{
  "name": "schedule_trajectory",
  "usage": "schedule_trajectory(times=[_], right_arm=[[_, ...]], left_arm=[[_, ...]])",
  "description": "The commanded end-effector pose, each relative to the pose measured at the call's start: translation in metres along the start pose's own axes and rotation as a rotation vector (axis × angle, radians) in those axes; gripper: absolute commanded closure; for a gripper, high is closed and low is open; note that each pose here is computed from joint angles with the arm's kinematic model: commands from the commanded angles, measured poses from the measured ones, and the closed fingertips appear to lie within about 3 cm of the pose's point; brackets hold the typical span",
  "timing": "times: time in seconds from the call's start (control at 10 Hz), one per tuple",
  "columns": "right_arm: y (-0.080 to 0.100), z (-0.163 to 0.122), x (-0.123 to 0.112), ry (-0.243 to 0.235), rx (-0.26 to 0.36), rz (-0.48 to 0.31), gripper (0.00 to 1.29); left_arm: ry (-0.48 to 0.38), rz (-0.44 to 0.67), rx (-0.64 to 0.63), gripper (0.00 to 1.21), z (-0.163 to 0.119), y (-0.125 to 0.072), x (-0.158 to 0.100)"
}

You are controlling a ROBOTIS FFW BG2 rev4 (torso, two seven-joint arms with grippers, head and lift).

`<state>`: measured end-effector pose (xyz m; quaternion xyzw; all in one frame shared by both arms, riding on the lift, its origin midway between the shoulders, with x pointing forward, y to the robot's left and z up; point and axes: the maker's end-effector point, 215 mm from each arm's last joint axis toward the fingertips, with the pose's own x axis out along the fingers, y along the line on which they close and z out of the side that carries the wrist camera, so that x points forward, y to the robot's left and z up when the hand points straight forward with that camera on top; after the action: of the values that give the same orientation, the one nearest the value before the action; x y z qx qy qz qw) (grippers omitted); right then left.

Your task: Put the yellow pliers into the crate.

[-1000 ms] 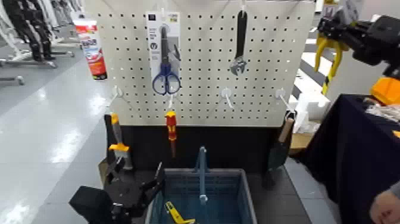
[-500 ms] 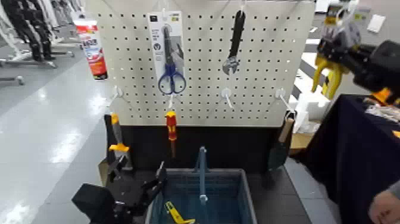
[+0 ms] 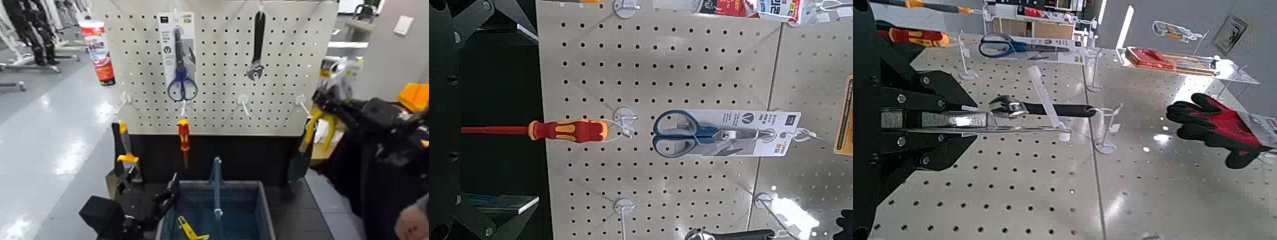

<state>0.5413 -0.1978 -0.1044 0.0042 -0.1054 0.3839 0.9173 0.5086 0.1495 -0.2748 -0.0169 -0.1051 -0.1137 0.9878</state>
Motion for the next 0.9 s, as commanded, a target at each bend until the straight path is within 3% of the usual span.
schedule_trajectory(times=[0.1, 0.6, 0.9], right_arm=[[0.027, -0.046, 0.012, 0.014, 0.123, 0.037, 1.16], [0.074, -0.124, 0.034, 0.071, 0.278, 0.102, 1.16], [0.089, -0.16, 0.04, 0.099, 0.333, 0.128, 1.16]], left_arm=[[-0.002, -0.002, 0.001, 0.17, 0.001, 0.0, 0.0], [-0.002, 0.0, 0.0, 0.17, 0.001, 0.001, 0.0], [-0.002, 0.0, -0.002, 0.17, 0.001, 0.0, 0.0]])
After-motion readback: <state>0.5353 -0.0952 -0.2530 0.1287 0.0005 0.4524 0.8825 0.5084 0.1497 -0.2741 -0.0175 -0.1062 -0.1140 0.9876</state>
